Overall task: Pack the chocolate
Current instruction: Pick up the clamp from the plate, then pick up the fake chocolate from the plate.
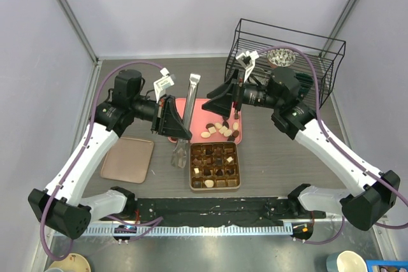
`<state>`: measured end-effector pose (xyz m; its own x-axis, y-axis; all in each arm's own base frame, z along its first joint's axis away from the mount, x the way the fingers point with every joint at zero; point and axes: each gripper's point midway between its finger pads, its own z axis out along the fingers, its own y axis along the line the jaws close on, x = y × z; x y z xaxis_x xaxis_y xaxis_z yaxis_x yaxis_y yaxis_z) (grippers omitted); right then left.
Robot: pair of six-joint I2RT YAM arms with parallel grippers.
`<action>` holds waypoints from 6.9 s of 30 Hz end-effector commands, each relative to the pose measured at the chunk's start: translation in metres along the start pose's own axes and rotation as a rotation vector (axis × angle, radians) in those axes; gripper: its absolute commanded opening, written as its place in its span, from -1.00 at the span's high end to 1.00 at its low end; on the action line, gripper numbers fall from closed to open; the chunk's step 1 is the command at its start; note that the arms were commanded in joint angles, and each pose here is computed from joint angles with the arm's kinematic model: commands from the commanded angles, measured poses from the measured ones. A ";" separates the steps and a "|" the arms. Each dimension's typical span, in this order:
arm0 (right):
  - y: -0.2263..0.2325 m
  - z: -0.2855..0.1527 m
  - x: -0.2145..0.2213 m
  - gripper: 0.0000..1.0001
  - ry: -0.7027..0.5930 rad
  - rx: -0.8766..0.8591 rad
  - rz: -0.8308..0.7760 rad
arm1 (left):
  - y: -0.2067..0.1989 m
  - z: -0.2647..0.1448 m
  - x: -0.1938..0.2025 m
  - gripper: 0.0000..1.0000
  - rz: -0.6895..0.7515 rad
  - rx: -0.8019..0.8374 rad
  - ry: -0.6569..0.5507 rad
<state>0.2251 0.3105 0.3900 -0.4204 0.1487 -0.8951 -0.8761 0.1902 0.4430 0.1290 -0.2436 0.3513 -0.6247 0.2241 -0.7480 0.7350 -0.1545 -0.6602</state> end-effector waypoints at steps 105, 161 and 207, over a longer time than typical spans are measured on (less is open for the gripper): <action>0.062 -0.014 -0.008 -0.99 -0.024 -0.049 -0.193 | -0.013 -0.001 0.035 1.00 0.188 -0.038 0.076; -0.084 -0.012 0.023 0.29 -0.047 0.527 -0.420 | 0.122 -0.135 0.065 -0.93 0.275 -1.122 0.374; -0.234 -0.039 0.069 0.05 -0.195 1.037 -0.393 | 0.183 -0.175 0.079 -0.93 0.208 -1.206 0.285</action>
<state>0.3857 0.2369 0.2054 -0.0895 -0.0574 -0.9943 -0.3024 0.9528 -0.0277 0.2557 -0.0869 0.1745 -0.5434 0.5212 -0.6581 0.6737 0.7385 0.0286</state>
